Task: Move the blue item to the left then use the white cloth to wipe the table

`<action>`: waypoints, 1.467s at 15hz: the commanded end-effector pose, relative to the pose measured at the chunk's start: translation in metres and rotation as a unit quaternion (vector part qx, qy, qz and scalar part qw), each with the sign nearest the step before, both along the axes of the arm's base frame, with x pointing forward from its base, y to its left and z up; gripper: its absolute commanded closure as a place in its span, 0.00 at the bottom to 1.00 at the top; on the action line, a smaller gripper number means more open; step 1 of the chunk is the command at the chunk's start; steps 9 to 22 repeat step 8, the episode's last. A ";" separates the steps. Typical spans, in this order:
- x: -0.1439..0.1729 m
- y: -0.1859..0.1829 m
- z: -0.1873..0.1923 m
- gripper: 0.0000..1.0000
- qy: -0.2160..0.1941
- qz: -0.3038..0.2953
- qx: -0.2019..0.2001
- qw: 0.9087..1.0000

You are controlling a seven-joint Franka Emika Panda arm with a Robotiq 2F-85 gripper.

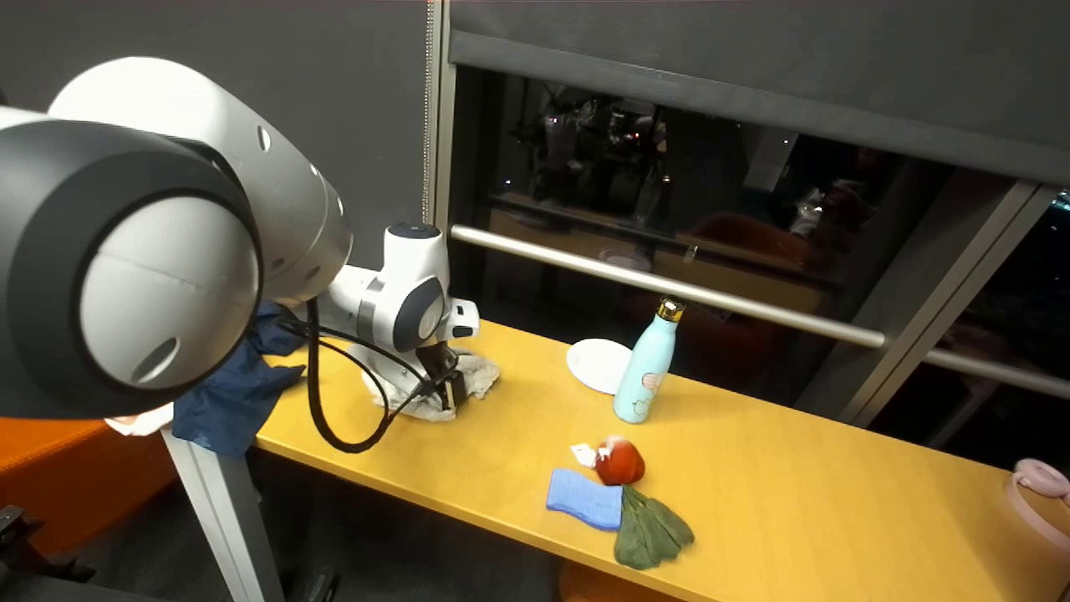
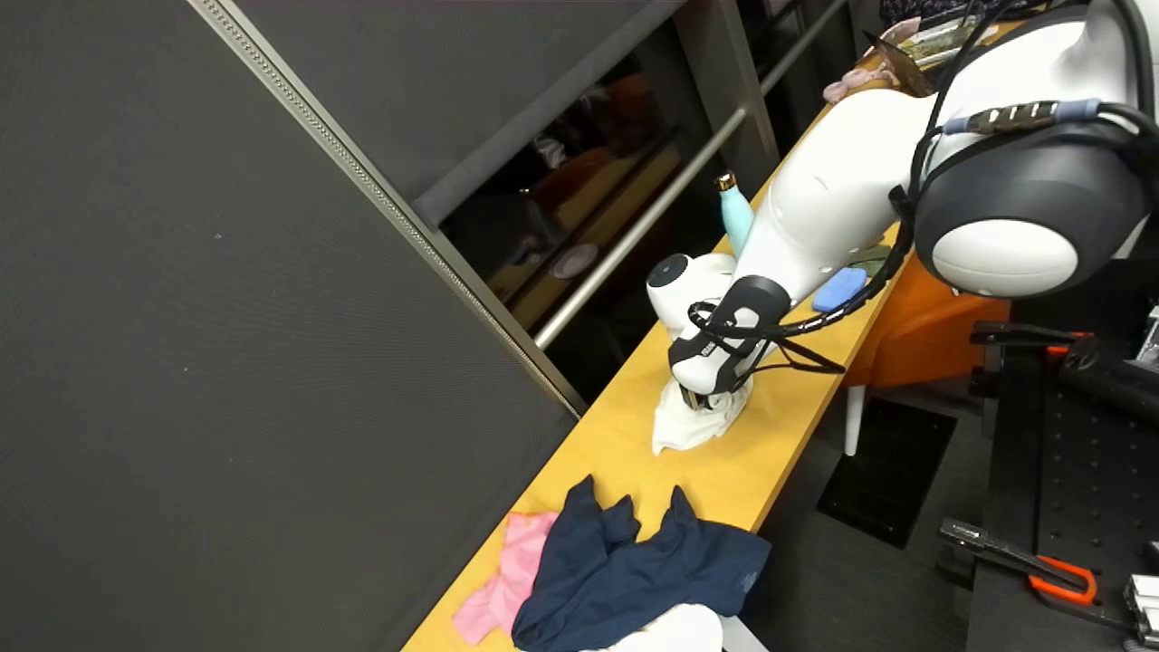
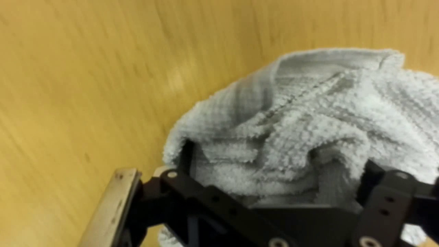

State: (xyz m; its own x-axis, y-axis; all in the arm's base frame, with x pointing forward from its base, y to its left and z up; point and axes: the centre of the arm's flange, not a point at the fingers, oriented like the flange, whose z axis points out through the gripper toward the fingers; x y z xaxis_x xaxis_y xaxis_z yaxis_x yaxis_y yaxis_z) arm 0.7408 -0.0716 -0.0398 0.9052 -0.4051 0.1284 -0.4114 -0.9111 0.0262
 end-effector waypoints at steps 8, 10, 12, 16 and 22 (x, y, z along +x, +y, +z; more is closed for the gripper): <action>0.032 -0.049 0.065 0.00 -0.076 -0.048 -0.004 0.996; 0.032 -0.049 0.065 0.00 -0.076 -0.048 -0.004 0.996; 0.032 -0.049 0.065 0.00 -0.076 -0.048 -0.004 0.996; 0.032 -0.049 0.065 0.00 -0.076 -0.048 -0.004 0.996; 0.032 -0.049 0.065 0.00 -0.076 -0.048 -0.004 0.996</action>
